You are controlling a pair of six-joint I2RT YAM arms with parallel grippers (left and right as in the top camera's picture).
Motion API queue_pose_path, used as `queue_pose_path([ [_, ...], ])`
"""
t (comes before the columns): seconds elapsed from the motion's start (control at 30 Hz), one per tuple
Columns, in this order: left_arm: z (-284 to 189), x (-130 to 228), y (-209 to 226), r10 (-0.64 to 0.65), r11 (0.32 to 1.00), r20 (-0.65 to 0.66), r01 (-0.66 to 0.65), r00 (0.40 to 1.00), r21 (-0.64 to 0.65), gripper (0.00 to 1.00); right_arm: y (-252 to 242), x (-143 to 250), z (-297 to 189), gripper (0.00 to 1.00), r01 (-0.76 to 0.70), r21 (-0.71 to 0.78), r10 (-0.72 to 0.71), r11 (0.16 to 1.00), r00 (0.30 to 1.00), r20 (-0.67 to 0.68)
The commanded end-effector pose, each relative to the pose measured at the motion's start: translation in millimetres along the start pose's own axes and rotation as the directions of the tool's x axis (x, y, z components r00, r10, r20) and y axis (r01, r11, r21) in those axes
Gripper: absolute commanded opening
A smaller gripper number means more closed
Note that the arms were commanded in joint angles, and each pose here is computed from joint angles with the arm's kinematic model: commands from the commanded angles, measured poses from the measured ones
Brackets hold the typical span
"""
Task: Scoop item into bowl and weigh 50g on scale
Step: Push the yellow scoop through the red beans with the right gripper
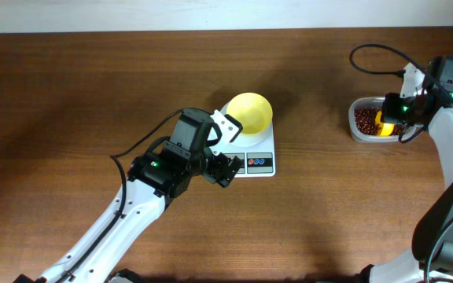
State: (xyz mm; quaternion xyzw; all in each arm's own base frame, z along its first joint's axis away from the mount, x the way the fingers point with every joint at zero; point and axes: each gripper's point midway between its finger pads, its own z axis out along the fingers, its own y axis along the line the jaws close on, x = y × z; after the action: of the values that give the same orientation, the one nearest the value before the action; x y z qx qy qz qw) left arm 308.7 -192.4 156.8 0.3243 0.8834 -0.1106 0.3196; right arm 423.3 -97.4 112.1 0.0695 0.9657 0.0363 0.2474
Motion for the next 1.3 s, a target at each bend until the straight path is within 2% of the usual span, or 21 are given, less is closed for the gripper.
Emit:
queue_pose_path([
  [0.0,-6,-5,-1,-0.012,1.000,0.024,0.012,1.000,0.005,0.99,2,5,2,0.04,-0.008,-0.029,0.007,1.000,1.000,-0.031],
  [0.3,-6,-5,-1,-0.012,1.000,0.024,0.012,1.000,0.005,0.99,3,9,2,0.04,-0.010,-0.036,0.009,0.999,0.999,-0.049],
  [0.4,-6,-5,-1,-0.012,1.000,0.024,0.012,1.000,0.005,0.99,-11,6,2,0.04,-0.004,0.045,0.005,0.999,0.999,-0.038],
  [0.5,-6,-5,-1,-0.012,1.000,0.024,0.012,1.000,0.005,0.99,-39,-12,-1,0.04,0.009,0.202,-0.015,0.979,0.999,0.028],
  [0.6,-6,-5,-1,-0.012,1.000,0.024,0.012,1.000,0.005,0.99,-39,-19,-2,0.04,0.012,0.205,-0.023,0.979,0.998,0.052],
  [0.8,-6,-5,-1,-0.012,1.000,0.024,0.012,1.000,0.005,0.99,-24,-3,2,0.04,0.007,0.121,-0.006,0.993,1.000,-0.007],
  [1.03,-6,-5,-1,-0.012,1.000,0.024,0.012,1.000,0.005,0.99,13,0,2,0.04,-0.026,-0.091,0.024,0.996,1.000,-0.014],
  [1.27,-6,-5,-1,-0.012,1.000,0.024,0.012,1.000,0.005,0.99,24,10,19,0.04,-0.096,-0.168,0.086,0.981,0.994,-0.067],
])
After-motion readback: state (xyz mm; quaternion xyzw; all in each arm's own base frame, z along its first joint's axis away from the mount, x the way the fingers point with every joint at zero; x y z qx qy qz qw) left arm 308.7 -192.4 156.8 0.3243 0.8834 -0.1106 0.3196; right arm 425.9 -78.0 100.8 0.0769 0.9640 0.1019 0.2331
